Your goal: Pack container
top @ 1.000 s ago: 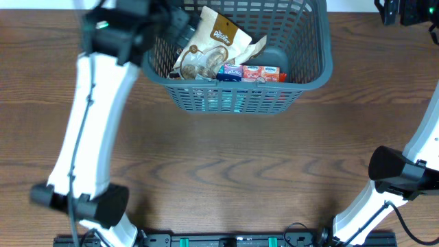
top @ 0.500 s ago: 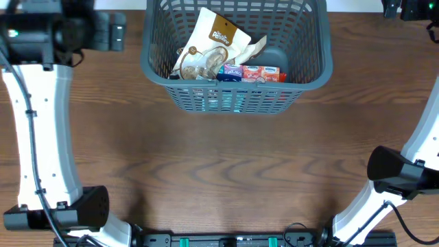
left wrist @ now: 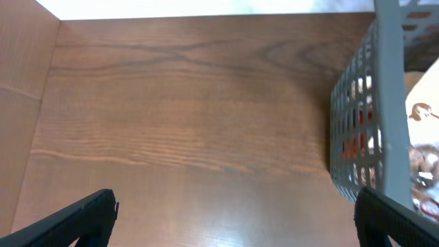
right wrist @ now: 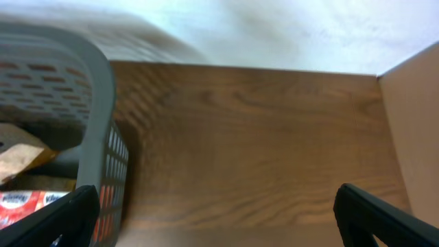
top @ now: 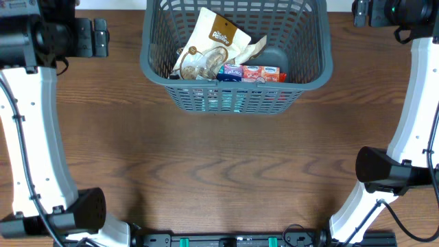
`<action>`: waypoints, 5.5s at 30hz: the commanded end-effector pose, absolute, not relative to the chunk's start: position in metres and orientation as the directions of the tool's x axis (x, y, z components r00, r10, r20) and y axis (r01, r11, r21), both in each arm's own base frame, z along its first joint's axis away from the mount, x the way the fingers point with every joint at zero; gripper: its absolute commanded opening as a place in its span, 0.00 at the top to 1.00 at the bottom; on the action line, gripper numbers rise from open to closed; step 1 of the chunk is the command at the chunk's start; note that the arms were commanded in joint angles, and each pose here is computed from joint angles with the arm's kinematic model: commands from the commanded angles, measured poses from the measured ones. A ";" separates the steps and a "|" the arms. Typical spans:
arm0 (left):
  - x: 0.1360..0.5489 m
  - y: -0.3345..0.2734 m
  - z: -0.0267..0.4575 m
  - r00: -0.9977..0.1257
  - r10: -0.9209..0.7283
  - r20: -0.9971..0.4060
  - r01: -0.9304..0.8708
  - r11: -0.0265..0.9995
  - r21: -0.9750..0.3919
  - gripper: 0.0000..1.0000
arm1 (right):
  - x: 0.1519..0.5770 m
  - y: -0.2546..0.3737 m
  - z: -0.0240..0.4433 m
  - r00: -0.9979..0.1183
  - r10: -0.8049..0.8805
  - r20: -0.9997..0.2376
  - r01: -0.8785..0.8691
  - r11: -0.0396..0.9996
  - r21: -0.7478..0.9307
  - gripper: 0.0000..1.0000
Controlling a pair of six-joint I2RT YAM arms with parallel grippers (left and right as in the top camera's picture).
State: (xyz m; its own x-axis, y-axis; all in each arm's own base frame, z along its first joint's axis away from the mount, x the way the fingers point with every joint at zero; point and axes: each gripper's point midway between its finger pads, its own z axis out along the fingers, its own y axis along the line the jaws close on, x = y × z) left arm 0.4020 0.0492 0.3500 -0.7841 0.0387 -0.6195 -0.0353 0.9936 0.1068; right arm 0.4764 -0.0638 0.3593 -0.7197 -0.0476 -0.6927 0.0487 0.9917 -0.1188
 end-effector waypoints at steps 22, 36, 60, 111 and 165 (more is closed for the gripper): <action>0.291 0.031 0.247 -0.859 0.042 -0.510 0.009 0.998 0.067 0.01 | 0.382 -0.025 0.371 -0.821 0.016 -0.571 0.046 0.998 -0.037 0.01; 0.291 0.031 0.245 -0.862 0.042 -0.504 0.010 0.998 0.066 0.01 | 0.323 0.017 0.381 -0.826 -0.020 -0.564 -0.025 1.000 0.002 0.01; 0.291 0.031 0.245 -0.862 0.042 -0.504 0.010 0.998 0.066 0.01 | 0.310 0.030 0.340 -0.885 0.033 -0.464 -0.007 0.996 0.085 0.01; 0.291 0.031 0.245 -0.862 0.043 -0.505 0.010 0.998 0.067 0.01 | 0.271 -0.015 0.137 -0.334 0.070 -0.940 0.137 0.990 0.025 0.01; 0.291 0.031 0.245 -0.862 0.042 -0.505 0.010 0.998 0.066 0.01 | 0.246 -0.008 0.159 -0.062 0.021 -0.998 0.064 0.998 0.017 0.01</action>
State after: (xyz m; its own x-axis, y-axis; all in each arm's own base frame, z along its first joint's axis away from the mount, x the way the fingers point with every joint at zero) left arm 0.2908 0.0315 0.2452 -0.8629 0.0309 -0.5045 -0.0030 0.9978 0.0663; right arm 0.2463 -0.0086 0.1596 -0.0618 0.0529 -0.9967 0.0719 0.9962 0.0484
